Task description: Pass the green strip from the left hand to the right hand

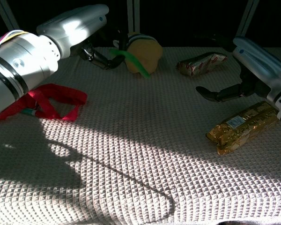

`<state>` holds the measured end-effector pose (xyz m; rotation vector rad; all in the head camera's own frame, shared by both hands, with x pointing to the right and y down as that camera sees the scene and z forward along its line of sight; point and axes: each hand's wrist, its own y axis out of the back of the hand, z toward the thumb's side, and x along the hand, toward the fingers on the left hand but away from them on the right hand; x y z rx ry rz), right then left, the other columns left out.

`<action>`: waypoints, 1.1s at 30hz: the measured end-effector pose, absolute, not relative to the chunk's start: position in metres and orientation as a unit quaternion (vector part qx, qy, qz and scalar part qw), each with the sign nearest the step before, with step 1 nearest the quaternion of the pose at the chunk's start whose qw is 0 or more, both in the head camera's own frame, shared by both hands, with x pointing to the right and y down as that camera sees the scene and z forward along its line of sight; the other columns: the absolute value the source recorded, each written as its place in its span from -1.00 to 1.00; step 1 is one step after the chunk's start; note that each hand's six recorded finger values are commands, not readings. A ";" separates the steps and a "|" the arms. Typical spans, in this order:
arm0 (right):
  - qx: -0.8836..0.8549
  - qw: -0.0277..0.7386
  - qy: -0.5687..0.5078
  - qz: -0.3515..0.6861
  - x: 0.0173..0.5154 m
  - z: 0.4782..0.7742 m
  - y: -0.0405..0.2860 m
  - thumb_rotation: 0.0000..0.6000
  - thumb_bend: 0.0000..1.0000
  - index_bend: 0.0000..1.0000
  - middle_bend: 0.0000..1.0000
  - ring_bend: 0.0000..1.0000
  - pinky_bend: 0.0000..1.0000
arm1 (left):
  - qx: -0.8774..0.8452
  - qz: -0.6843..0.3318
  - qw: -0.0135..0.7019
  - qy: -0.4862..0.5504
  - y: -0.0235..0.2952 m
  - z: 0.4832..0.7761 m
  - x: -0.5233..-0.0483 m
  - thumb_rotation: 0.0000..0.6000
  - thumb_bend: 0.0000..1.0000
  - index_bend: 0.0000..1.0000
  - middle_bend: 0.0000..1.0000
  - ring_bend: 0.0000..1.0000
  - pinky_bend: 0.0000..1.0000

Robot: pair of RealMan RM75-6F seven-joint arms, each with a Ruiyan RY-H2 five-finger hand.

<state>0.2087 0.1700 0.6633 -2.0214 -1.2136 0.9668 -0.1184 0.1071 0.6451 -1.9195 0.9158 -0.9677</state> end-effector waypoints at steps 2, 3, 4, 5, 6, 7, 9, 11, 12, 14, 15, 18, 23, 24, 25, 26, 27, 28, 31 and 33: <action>-0.758 0.292 -0.458 0.362 0.209 0.664 0.170 1.00 -0.45 -0.74 -1.00 -1.00 -1.00 | -0.755 -0.382 0.391 0.361 0.109 0.646 -0.119 0.99 -0.16 0.20 -0.38 -0.67 -0.45; -0.757 0.291 -0.460 0.361 0.210 0.664 0.170 1.00 -0.45 -0.74 -1.00 -1.00 -1.00 | -0.755 -0.383 0.390 0.361 0.110 0.646 -0.119 0.99 -0.16 0.20 -0.38 -0.67 -0.45; -0.757 0.289 -0.462 0.360 0.211 0.665 0.171 1.00 -0.45 -0.73 -1.00 -1.00 -1.00 | -0.755 -0.383 0.390 0.361 0.110 0.646 -0.119 0.99 -0.16 0.20 -0.38 -0.67 -0.45; -0.756 0.288 -0.464 0.360 0.212 0.665 0.171 1.00 -0.45 -0.72 -1.00 -1.00 -1.00 | -0.754 -0.384 0.391 0.362 0.111 0.646 -0.119 0.99 -0.16 0.20 -0.38 -0.67 -0.45; -0.756 0.286 -0.467 0.359 0.213 0.666 0.171 1.00 -0.45 -0.71 -1.00 -1.00 -1.00 | -0.754 -0.384 0.392 0.362 0.111 0.646 -0.120 0.99 -0.16 0.20 -0.38 -0.67 -0.45; -0.756 0.282 -0.470 0.357 0.214 0.668 0.172 1.00 -0.45 -0.71 -1.00 -1.00 -1.00 | -0.753 -0.384 0.393 0.363 0.111 0.645 -0.120 0.99 -0.16 0.20 -0.38 -0.67 -0.45; -0.757 0.274 -0.478 0.352 0.215 0.671 0.172 1.00 -0.46 -0.70 -1.00 -1.00 -1.00 | -0.750 -0.383 0.398 0.365 0.110 0.643 -0.120 0.99 -0.16 0.20 -0.38 -0.67 -0.45; -0.760 0.259 -0.489 0.341 0.215 0.675 0.172 1.00 -0.48 -0.71 -1.00 -1.00 -1.00 | -0.746 -0.382 0.405 0.365 0.108 0.640 -0.120 1.00 -0.16 0.20 -0.38 -0.67 -0.45; -0.763 0.250 -0.494 0.334 0.215 0.677 0.172 1.00 -0.51 -0.74 -1.00 -1.00 -1.00 | -0.745 -0.382 0.408 0.365 0.108 0.640 -0.120 0.99 -0.16 0.20 -0.38 -0.67 -0.45; -0.769 0.225 -0.506 0.319 0.213 0.684 0.173 1.00 -0.55 -0.82 -1.00 -1.00 -1.00 | -0.739 -0.384 0.417 0.364 0.106 0.638 -0.120 0.99 -0.16 0.20 -0.38 -0.67 -0.45; -0.773 0.212 -0.511 0.311 0.212 0.688 0.173 1.00 -0.56 -0.83 -1.00 -1.00 -1.00 | -0.736 -0.385 0.422 0.363 0.105 0.638 -0.120 0.99 -0.16 0.20 -0.38 -0.67 -0.46; -0.786 0.157 -0.529 0.279 0.206 0.700 0.173 1.00 -0.55 -0.83 -1.00 -1.00 -1.00 | -0.725 -0.391 0.438 0.359 0.103 0.637 -0.120 0.98 -0.16 0.21 -0.38 -0.67 -0.46; -0.803 0.047 -0.556 0.208 0.188 0.718 0.171 1.00 -0.51 -0.69 -0.98 -1.00 -1.00 | -0.711 -0.398 0.459 0.354 0.101 0.635 -0.119 0.99 -0.16 0.21 -0.38 -0.67 -0.47; -0.805 0.029 -0.559 0.196 0.184 0.721 0.170 1.00 -0.49 -0.65 -0.97 -1.00 -1.00 | -0.709 -0.399 0.462 0.352 0.101 0.635 -0.119 0.98 -0.16 0.21 -0.38 -0.67 -0.47; -0.808 0.008 -0.561 0.181 0.177 0.725 0.169 1.00 -0.44 -0.62 -0.96 -1.00 -1.00 | -0.708 -0.399 0.465 0.351 0.102 0.635 -0.119 0.98 -0.16 0.21 -0.38 -0.67 -0.47; -0.809 -0.006 -0.562 0.171 0.172 0.727 0.168 1.00 -0.41 -0.60 -0.95 -1.00 -1.00 | -0.707 -0.400 0.468 0.349 0.102 0.635 -0.118 0.98 -0.16 0.21 -0.38 -0.67 -0.47; -0.810 -0.018 -0.563 0.163 0.166 0.730 0.168 1.00 -0.38 -0.56 -0.94 -1.00 -1.00 | -0.706 -0.400 0.469 0.348 0.102 0.634 -0.118 0.98 -0.16 0.21 -0.38 -0.67 -0.47; -0.812 -0.032 -0.562 0.154 0.159 0.733 0.167 1.00 -0.36 -0.52 -0.93 -1.00 -1.00 | -0.705 -0.400 0.471 0.348 0.102 0.634 -0.117 0.99 -0.16 0.21 -0.38 -0.67 -0.47; -0.818 -0.062 -0.555 0.138 0.142 0.737 0.164 1.00 -0.35 -0.43 -0.91 -1.00 -1.00 | -0.705 -0.399 0.475 0.345 0.103 0.634 -0.114 0.98 -0.16 0.21 -0.38 -0.67 -0.47; -0.820 -0.073 -0.552 0.132 0.135 0.738 0.163 1.00 -0.35 -0.40 -0.90 -1.00 -1.00 | -0.704 -0.398 0.479 0.342 0.103 0.634 -0.112 0.99 -0.16 0.21 -0.38 -0.67 -0.47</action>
